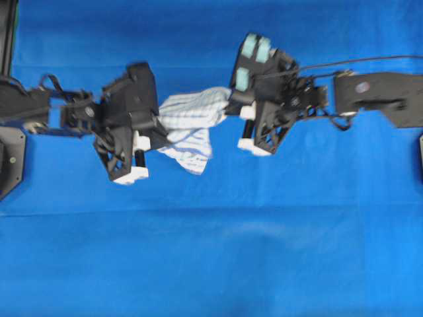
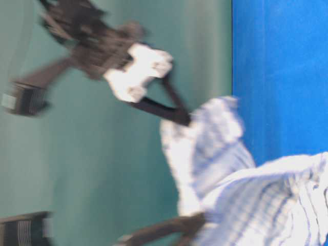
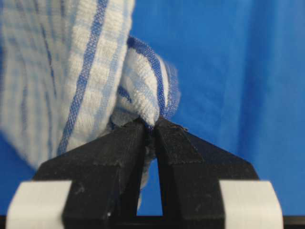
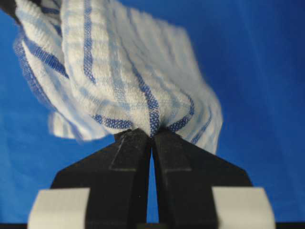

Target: Lift the towel with both arms.

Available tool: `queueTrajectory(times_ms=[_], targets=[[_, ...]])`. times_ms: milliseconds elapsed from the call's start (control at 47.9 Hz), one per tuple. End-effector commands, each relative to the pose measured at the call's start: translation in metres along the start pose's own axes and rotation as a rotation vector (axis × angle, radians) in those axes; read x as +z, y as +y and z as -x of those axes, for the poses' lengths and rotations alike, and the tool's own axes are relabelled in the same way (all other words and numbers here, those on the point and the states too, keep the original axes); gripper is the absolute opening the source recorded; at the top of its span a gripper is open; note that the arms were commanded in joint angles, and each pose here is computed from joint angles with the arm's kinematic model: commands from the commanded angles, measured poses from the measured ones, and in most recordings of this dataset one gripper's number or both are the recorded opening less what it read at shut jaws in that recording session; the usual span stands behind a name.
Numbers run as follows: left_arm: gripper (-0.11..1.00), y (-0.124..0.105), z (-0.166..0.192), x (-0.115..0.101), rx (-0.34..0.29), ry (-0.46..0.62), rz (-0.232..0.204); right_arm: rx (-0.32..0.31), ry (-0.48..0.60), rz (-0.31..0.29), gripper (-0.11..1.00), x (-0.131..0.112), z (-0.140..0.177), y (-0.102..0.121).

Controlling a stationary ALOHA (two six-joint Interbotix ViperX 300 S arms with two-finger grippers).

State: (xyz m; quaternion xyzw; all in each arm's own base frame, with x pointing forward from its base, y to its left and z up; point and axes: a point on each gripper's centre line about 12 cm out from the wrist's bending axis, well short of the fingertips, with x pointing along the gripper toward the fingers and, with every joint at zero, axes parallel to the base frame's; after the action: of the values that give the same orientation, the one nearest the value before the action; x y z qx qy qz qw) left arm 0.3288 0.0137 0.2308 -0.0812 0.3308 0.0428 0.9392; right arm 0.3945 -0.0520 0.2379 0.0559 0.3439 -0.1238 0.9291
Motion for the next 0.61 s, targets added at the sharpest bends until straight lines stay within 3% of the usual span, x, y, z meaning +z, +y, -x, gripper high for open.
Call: queueTrajectory(times_ms=[0, 293, 585], targets=[[0.05, 0.000, 0.028, 0.034, 0.002, -0.069, -0.002, -0.002, -0.097, -0.008, 0.02, 0.032, 0.041, -0.001], [0.05, 0.010, 0.093, 0.093, 0.043, -0.166, -0.029, -0.016, -0.221, 0.008, 0.02, 0.074, 0.120, -0.003], [0.05, 0.001, 0.146, 0.153, 0.033, -0.319, -0.044, -0.042, -0.299, 0.030, 0.02, 0.116, 0.184, -0.005]])
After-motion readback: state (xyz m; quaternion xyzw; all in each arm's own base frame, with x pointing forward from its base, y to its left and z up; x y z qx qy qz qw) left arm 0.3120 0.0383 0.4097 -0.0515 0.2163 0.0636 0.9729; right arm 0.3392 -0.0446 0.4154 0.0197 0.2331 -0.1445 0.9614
